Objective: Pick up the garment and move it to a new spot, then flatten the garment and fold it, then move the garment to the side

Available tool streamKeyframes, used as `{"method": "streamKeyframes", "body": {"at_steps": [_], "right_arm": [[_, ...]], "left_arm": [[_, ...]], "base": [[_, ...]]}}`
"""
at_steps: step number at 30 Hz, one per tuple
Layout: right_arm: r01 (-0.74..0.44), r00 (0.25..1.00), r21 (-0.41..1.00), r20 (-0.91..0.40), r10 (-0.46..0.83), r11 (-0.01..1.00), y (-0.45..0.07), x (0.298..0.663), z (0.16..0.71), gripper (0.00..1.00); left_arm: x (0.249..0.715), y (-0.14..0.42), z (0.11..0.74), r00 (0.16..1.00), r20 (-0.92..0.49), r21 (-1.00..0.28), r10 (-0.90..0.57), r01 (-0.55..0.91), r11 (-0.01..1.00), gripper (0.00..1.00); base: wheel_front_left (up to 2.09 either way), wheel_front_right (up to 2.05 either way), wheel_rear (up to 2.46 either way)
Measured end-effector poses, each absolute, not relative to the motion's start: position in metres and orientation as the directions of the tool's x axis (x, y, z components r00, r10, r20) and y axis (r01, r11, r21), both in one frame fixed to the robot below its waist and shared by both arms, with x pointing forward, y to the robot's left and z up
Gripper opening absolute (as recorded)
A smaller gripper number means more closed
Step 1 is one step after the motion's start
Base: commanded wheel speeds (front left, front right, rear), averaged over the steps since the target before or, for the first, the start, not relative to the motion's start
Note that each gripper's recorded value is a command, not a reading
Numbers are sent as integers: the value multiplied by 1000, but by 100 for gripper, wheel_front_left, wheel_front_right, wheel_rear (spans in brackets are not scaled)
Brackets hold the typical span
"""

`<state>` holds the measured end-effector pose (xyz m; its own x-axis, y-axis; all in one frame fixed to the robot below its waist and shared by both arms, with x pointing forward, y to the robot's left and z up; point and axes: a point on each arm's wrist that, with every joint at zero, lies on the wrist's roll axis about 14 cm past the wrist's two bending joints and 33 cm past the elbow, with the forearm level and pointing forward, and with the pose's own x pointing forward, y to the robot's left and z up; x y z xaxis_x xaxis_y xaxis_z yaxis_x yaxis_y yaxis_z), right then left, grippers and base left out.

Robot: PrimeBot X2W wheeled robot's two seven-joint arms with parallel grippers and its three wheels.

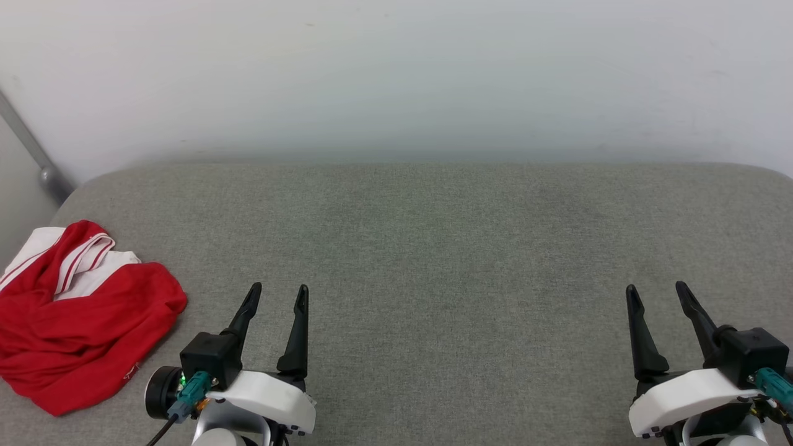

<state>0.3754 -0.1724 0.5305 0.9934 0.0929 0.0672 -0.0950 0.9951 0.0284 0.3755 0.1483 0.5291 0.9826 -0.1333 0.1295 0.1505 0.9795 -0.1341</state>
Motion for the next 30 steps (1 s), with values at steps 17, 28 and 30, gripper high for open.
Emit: {"method": "streamKeyframes", "body": {"at_steps": [17, 28, 30], "right_arm": [[-90, 994, -26, 62, 92, 996, -174, 376, 525, 100], [-86, 995, -7, 55, 86, 996, -175, 378, 521, 100], [-86, 995, -2, 55, 86, 996, -175, 378, 521, 100]], "left_arm": [[377, 142, 525, 979, 127, -40, -157, 164, 986, 100], [378, 146, 523, 983, 121, -49, -138, 145, 988, 100], [378, 148, 522, 984, 120, -57, -133, 140, 988, 100]], "base": [[0, 0, 0], [0, 0, 0], [0, 0, 0]]}}
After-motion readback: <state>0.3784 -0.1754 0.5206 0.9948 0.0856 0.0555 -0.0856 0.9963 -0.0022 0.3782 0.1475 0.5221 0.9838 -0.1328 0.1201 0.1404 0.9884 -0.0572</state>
